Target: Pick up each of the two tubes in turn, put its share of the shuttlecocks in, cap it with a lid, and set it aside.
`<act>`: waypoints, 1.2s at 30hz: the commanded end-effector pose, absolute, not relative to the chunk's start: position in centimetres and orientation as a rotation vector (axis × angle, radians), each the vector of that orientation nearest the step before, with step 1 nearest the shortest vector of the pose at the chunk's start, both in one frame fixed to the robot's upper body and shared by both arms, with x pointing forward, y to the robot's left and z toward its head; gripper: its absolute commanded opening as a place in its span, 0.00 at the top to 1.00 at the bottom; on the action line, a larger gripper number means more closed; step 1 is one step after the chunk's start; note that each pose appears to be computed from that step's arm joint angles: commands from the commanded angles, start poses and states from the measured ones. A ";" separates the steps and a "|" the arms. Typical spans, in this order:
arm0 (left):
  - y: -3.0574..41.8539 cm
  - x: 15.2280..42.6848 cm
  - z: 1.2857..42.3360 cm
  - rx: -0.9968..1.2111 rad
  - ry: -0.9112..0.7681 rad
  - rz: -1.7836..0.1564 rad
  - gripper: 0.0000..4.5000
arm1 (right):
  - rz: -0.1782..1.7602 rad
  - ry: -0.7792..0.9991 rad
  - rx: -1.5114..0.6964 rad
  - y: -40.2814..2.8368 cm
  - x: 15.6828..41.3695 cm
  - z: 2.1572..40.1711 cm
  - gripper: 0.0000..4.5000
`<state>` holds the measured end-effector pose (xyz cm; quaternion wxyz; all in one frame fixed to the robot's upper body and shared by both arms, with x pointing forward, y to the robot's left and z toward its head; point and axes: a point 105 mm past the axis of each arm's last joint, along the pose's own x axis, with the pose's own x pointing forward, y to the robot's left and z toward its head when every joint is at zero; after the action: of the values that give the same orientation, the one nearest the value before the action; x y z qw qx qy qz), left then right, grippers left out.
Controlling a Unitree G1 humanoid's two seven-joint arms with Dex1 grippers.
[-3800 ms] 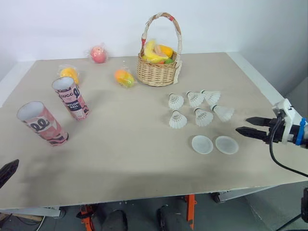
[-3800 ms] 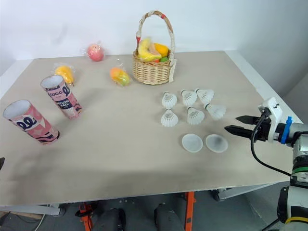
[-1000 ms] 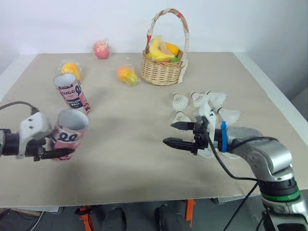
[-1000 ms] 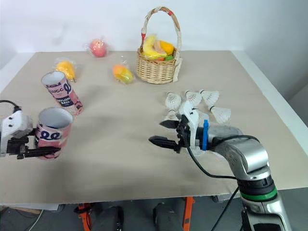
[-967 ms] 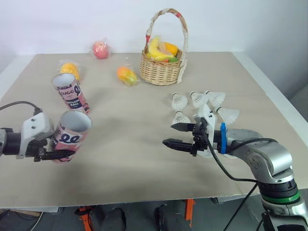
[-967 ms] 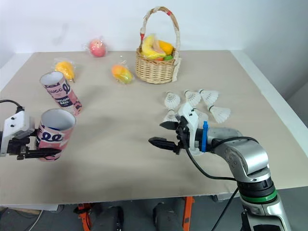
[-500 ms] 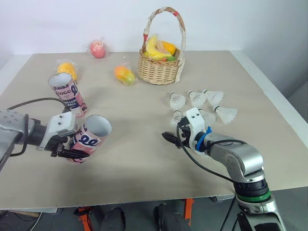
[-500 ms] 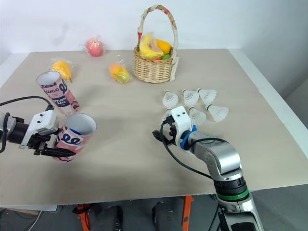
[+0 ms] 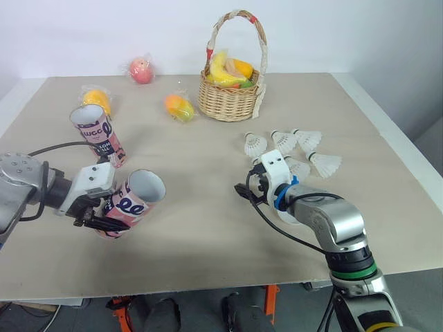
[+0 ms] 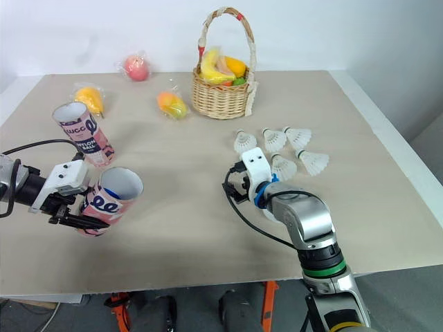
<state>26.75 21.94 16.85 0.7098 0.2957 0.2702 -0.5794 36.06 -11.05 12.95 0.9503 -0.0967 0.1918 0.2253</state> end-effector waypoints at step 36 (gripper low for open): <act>21.1 26.4 17.2 0.645 0.548 -1.309 0.34 | 1.055 0.058 -0.402 -6.7 30.3 20.1 0.96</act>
<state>26.32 21.09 16.37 0.7068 0.2838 0.2630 -0.5922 32.46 -8.30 16.74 0.8872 -0.1563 0.1086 0.4203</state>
